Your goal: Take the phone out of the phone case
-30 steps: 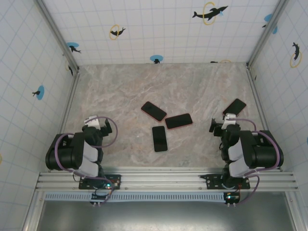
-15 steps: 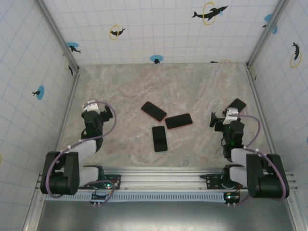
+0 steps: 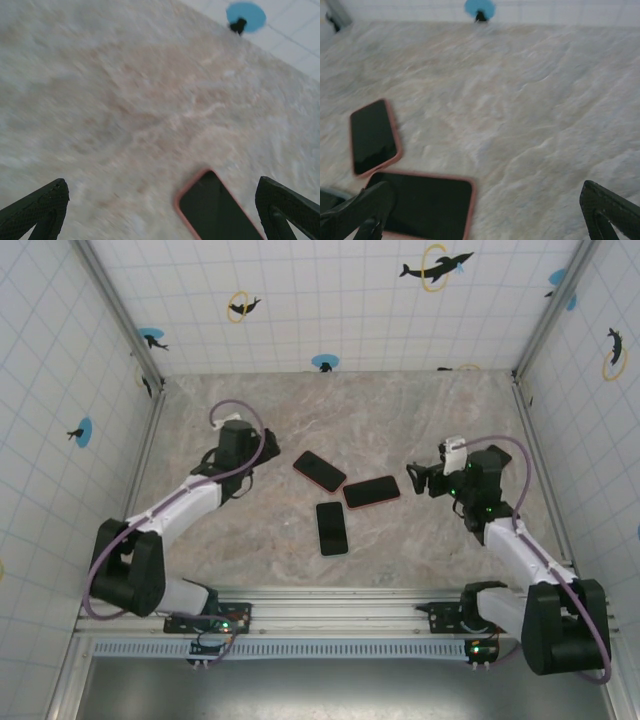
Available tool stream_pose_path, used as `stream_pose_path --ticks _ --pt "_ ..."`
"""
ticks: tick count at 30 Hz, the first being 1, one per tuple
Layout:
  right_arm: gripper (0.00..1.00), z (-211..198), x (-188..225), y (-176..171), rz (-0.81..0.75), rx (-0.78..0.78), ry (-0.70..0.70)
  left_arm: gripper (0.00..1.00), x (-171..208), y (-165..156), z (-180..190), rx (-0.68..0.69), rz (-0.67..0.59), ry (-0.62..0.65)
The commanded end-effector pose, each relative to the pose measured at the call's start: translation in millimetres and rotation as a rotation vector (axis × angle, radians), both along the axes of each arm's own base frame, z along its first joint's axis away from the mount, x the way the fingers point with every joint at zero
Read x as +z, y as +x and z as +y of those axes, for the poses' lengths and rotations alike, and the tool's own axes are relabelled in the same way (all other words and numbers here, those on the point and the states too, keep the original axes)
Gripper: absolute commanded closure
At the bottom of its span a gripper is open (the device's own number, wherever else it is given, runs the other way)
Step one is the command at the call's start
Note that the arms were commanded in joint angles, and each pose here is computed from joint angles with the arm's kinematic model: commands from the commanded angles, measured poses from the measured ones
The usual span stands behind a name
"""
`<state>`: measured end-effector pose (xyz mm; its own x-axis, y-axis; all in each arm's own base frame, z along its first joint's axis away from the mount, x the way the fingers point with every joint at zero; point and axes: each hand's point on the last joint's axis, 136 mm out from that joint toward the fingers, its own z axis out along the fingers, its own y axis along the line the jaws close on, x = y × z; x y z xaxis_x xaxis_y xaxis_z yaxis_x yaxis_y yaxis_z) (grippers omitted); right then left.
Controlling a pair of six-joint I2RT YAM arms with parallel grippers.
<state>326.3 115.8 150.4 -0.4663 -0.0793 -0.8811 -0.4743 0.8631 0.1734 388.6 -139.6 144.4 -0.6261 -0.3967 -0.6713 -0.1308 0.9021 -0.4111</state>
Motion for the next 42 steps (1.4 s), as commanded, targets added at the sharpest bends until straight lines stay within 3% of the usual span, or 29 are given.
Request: stream_pose_path --ticks 1,7,16,22,42 --pt "0.01 31 -11 -24 0.178 0.177 -0.024 0.02 -21 -18 -18 0.088 0.169 -0.018" --pt "0.01 62 2 -24 0.189 0.270 -0.023 0.02 -19 -13 -54 0.146 0.241 -0.033" --pt "0.01 89 6 -20 0.189 0.333 -0.023 0.03 -53 -16 -89 0.233 0.383 -0.063" --pt "0.01 89 -1 -24 0.199 0.332 -0.024 0.04 -70 -15 -104 0.322 0.462 -0.021" --pt "0.01 74 -18 -29 0.234 0.297 -0.030 0.06 -126 -10 -131 0.359 0.602 0.043"
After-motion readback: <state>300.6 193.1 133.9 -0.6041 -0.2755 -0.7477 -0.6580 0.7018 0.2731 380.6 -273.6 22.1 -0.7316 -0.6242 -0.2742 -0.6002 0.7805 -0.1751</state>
